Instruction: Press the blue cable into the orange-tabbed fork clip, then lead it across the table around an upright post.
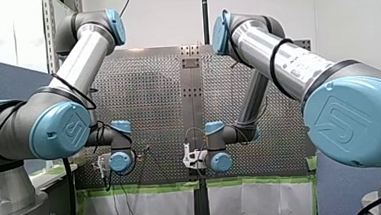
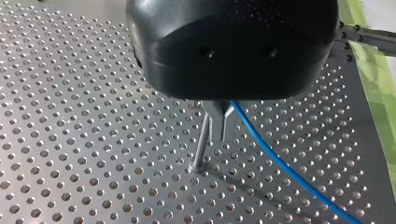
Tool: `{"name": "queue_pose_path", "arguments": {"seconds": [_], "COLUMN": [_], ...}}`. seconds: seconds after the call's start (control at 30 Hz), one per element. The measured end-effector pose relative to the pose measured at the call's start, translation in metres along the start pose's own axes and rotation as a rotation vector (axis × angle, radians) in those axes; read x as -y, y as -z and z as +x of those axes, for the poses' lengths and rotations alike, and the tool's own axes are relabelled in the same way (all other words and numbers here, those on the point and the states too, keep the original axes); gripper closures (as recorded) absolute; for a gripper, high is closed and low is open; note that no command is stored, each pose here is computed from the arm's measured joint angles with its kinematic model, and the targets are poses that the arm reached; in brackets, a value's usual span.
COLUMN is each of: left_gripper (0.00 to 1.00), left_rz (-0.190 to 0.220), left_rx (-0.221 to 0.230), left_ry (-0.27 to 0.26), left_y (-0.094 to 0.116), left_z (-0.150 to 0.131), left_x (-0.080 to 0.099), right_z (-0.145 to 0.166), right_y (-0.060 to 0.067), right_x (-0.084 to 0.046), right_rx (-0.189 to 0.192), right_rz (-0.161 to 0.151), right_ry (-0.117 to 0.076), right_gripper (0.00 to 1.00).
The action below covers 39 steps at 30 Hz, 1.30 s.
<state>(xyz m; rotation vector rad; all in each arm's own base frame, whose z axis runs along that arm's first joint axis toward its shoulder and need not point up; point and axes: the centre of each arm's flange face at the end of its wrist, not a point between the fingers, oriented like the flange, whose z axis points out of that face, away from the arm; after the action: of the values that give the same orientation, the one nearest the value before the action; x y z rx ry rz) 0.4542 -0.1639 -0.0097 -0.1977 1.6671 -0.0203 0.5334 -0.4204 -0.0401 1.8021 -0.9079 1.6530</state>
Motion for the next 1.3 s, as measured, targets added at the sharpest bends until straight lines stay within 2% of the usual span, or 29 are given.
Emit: {"name": "queue_pose_path", "arguments": {"seconds": [0.2,0.5,0.97,1.3], "left_gripper": [1.0,1.0,1.0,1.0], "left_rz": [0.006,-0.005,-0.011,-0.014], "left_rx": [-0.006,-0.027,-0.011,-0.009], "left_ry": [0.017,0.02,0.025,0.026], "left_y": [0.0,-0.006,-0.035,-0.061], "left_z": [0.003,0.023,0.014,0.003], "left_x": [0.0,-0.005,-0.002,0.001], "right_z": [0.002,0.003,0.004,0.013], "right_y": [-0.005,-0.006,-0.009,-0.018], "right_x": [-0.001,-0.004,-0.012,-0.02], "right_rx": [0.0,0.002,-0.002,-0.015], "right_rz": [-0.003,-0.005,-0.019,-0.029], "right_ry": [0.002,0.004,0.005,0.003], "right_gripper": [1.0,1.0,1.0,1.0]}}
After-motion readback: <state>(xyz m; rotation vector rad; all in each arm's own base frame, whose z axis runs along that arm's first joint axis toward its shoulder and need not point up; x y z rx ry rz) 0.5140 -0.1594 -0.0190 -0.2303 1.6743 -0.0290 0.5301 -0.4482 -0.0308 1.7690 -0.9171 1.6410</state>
